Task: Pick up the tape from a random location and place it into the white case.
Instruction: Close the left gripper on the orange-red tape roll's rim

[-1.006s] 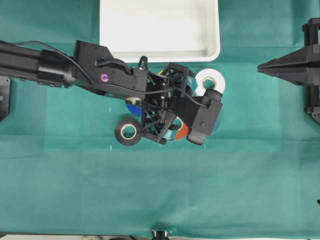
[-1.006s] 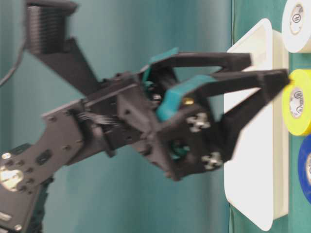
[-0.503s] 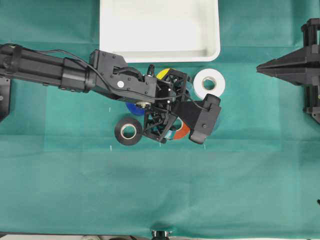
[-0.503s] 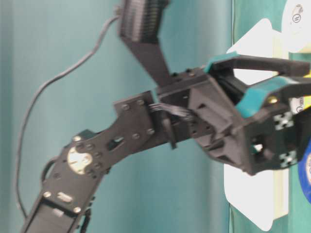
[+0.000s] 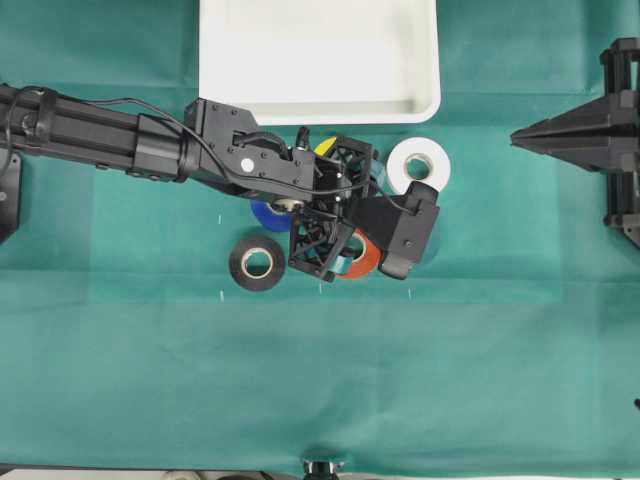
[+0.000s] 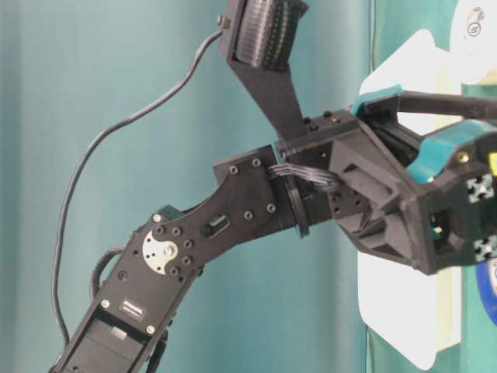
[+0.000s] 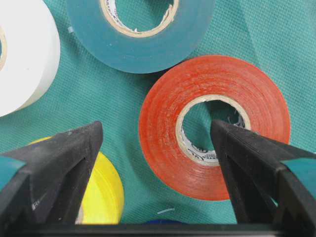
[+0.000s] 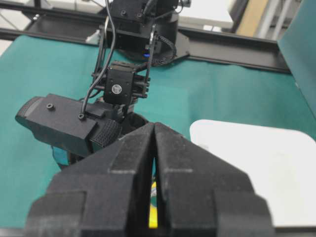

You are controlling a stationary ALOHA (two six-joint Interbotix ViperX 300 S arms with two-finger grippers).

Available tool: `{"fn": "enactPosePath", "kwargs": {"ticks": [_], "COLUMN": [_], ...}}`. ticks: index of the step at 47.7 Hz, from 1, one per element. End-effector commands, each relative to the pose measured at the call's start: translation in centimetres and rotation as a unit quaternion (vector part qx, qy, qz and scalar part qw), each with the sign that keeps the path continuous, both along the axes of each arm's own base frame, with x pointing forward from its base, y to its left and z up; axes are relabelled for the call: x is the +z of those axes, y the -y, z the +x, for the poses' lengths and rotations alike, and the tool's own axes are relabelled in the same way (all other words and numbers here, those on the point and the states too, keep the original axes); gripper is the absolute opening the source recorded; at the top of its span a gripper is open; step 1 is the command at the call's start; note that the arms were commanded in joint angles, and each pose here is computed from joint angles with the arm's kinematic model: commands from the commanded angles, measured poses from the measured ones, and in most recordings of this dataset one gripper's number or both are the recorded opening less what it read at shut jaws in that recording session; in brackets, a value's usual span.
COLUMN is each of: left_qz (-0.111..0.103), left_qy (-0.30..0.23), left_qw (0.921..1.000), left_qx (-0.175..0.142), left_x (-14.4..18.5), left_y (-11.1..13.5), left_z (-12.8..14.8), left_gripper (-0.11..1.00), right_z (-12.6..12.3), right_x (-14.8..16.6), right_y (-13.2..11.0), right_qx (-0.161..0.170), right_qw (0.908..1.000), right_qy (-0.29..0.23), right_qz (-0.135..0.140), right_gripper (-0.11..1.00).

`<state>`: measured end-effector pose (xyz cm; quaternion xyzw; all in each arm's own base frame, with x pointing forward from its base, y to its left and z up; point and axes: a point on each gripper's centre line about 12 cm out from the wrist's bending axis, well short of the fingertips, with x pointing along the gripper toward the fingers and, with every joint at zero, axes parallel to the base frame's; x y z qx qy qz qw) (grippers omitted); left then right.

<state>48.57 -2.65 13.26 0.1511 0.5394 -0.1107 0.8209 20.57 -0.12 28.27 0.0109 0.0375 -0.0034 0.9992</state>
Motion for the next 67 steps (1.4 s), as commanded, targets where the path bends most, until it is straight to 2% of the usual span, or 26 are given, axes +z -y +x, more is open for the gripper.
{"fn": "enactPosePath", "kwargs": {"ticks": [1,17,22,25,35,36,67], "left_qz": [0.002,0.0,-0.002,-0.003,-0.003,-0.003,-0.005], "left_qy": [0.012,0.002,-0.008,-0.009,0.0,0.001,0.008], "left_qw": [0.9999,1.0,0.9999,0.9999,1.0,1.0,0.9999], "left_qx": [0.0,0.003,0.008,0.011,0.003,0.002,0.003], "left_x": [1.1,1.1,1.1,1.4,2.4,2.5,3.1], "left_y": [-0.3,-0.2,-0.2,-0.2,0.3,0.4,0.6], "left_z": [0.2,-0.1,-0.2,-0.3,-0.3,-0.3,-0.3], "left_gripper": [0.99,0.99,0.95,0.86,0.27,0.23,0.23], "right_z": [0.3,0.3,0.3,0.2,0.3,0.3,0.2], "right_x": [0.9,0.9,0.9,0.9,0.9,0.9,0.8], "right_y": [0.0,0.0,0.0,0.0,0.0,0.0,0.0], "right_qx": [-0.001,-0.001,-0.001,-0.001,0.0,0.0,-0.001], "right_qw": [0.9999,0.9999,0.9999,0.9999,0.9999,0.9999,1.0], "right_qy": [0.011,0.01,0.011,0.012,0.011,0.011,0.009], "right_qz": [0.001,0.001,0.001,0.001,0.001,0.001,0.003], "right_gripper": [0.0,0.0,0.0,0.0,0.0,0.0,0.0]}}
